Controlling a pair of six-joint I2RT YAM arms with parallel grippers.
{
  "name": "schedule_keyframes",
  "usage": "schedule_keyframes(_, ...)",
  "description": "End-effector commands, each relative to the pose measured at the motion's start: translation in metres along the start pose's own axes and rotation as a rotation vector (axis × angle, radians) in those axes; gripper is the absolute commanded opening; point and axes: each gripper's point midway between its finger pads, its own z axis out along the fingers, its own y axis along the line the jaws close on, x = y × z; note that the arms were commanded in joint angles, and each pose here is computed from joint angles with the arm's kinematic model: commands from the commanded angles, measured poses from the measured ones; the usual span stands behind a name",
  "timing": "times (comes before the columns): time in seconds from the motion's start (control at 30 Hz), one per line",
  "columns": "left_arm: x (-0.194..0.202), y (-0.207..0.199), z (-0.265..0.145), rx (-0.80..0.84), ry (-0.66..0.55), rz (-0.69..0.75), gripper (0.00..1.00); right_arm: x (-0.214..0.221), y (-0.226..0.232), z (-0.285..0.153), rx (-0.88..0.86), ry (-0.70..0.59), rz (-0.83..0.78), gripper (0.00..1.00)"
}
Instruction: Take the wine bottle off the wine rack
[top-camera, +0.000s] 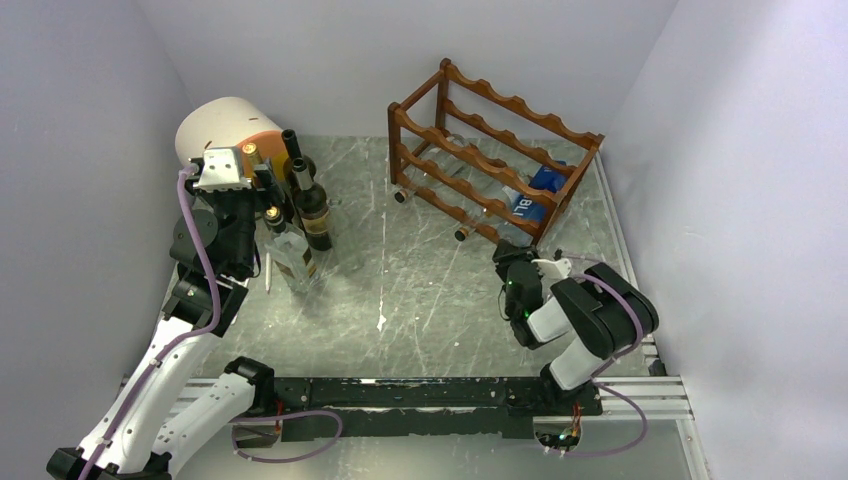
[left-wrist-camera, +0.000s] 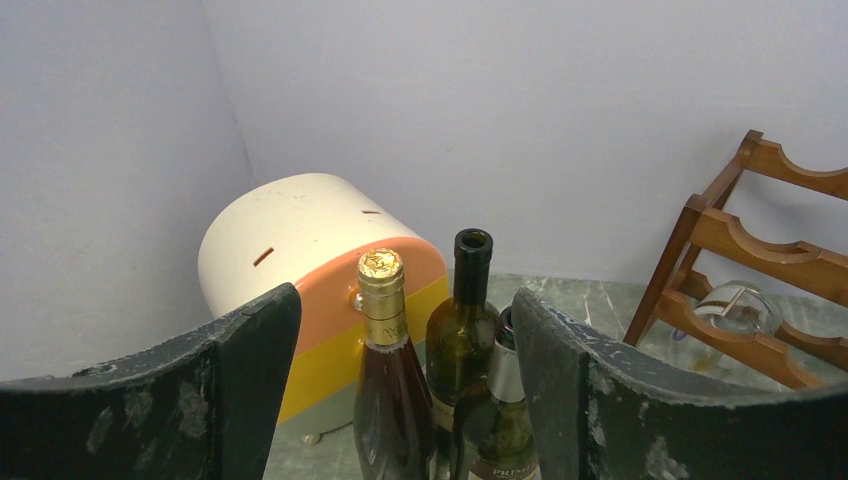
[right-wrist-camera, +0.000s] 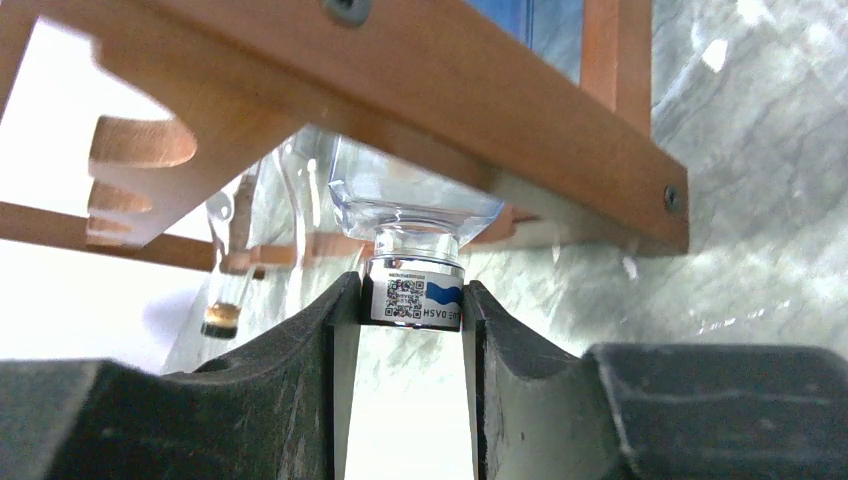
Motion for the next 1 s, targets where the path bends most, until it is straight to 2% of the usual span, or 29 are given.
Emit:
schedule_keyframes(0.0, -0.013, 0.000, -0.001, 0.012, -0.028, -0.022, 0.81, 0.007, 0.010, -0.016, -0.035, 0.024, 0.018, 0.24)
schedule_keyframes(0.33, -0.013, -0.001, -0.001, 0.017, -0.028, -0.028, 0.81, 0.031, 0.000, -0.045, -0.023, 0.121, -0.019, 0.24)
schedule_keyframes(0.7, -0.013, -0.004, 0.000, 0.030, -0.023, -0.034, 0.81, 0.025, -0.010, -0.071, 0.021, 0.139, -0.047, 0.24)
schedule_keyframes(0.97, -0.012, -0.004, 0.000, 0.028, -0.021, -0.035, 0.81, 0.036, -0.009, -0.082, 0.032, 0.204, -0.051, 0.25)
